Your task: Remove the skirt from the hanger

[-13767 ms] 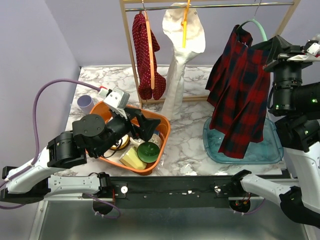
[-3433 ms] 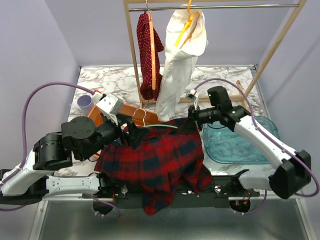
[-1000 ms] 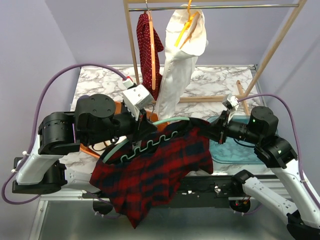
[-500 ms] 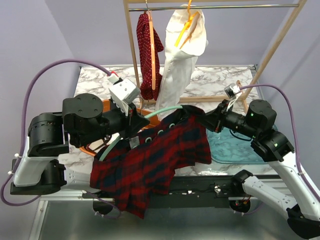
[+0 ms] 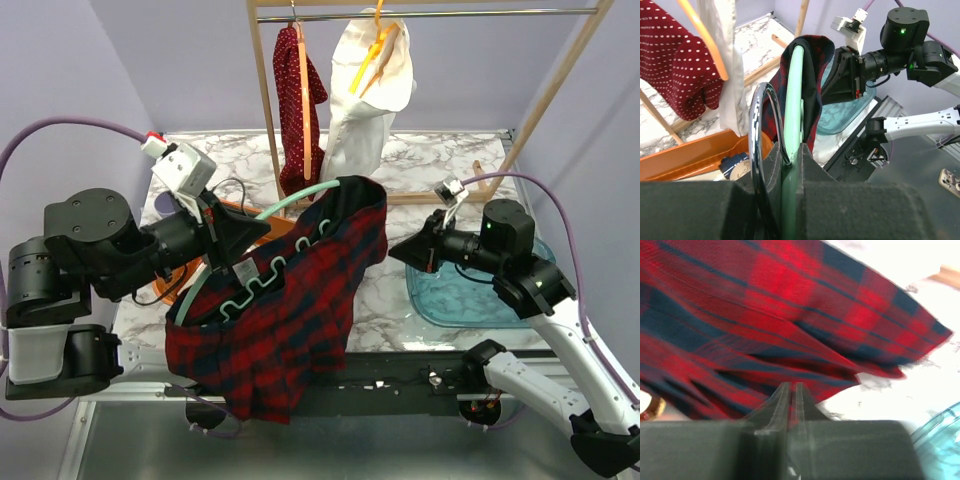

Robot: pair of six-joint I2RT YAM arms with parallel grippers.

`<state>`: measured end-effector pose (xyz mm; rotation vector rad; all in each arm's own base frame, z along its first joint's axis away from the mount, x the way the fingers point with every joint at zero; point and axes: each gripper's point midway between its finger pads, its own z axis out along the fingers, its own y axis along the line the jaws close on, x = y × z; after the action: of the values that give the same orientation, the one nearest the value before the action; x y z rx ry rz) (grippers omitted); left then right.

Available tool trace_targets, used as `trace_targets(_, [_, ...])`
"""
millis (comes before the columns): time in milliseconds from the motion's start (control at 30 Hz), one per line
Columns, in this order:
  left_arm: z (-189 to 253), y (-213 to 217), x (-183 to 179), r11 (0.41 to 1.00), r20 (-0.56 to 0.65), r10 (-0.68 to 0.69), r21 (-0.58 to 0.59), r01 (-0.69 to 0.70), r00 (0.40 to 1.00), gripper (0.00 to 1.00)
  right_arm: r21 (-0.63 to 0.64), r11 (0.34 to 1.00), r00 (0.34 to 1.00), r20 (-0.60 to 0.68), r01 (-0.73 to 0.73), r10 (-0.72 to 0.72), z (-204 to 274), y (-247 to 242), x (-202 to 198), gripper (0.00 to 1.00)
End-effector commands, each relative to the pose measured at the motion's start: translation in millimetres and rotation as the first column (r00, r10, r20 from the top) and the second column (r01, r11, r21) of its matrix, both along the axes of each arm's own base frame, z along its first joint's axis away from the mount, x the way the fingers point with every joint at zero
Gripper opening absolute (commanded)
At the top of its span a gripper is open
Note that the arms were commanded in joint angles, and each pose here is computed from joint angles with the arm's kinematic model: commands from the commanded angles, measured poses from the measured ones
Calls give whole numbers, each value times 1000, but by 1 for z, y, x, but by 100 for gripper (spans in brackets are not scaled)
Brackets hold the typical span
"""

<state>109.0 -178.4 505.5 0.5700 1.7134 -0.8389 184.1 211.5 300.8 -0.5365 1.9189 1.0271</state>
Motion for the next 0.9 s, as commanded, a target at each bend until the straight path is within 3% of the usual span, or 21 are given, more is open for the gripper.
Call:
trace_targets(0, [37, -11, -4, 988, 27, -37, -149, 41, 999, 0, 34, 973, 967, 123, -227, 221, 30, 11, -33, 54])
trace_targets(133, [31, -12, -6, 989, 17, -45, -142, 47, 999, 0, 33, 977, 952, 234, -212, 198, 52, 2, -40, 76])
trace_targets(167, [29, -13, -6, 989, 14, -48, -139, 49, 999, 0, 26, 974, 941, 266, -224, 209, 57, 1, -42, 92])
trace_targets(200, [30, -13, -7, 988, 15, -52, -143, 54, 999, 0, 21, 976, 938, 280, -218, 204, 60, 0, -41, 96])
trace_targets(300, [29, -17, -10, 987, 10, -74, -145, 74, 997, 0, 4, 983, 939, 297, -182, 173, 62, 1, -28, 99])
trace_targets(533, [26, -26, -12, 985, 0, -99, -143, 98, 995, 0, 20, 966, 919, 315, -257, 238, 72, 24, -7, 98])
trace_targets(600, [24, -28, -12, 985, -3, -102, -138, 101, 995, 0, 20, 974, 926, 316, -225, 208, 75, 26, 5, 90])
trace_targets(667, [24, -27, -11, 986, -4, -96, -137, 95, 995, 0, 20, 981, 928, 328, -194, 177, 80, 25, 13, 60])
trace_targets(700, [24, -25, -11, 987, -9, -90, -135, 88, 996, 0, 18, 991, 942, 311, -136, 124, 77, 22, 23, 36])
trace_targets(800, [26, -12, -6, 990, -9, -39, -136, 38, 999, 0, -32, 999, 972, 237, 13, -5, 47, 7, 41, 19])
trace_targets(867, [30, -3, -4, 988, -2, -10, -151, 10, 1000, 0, -83, 993, 982, 178, 86, -70, 18, -1, 50, 16])
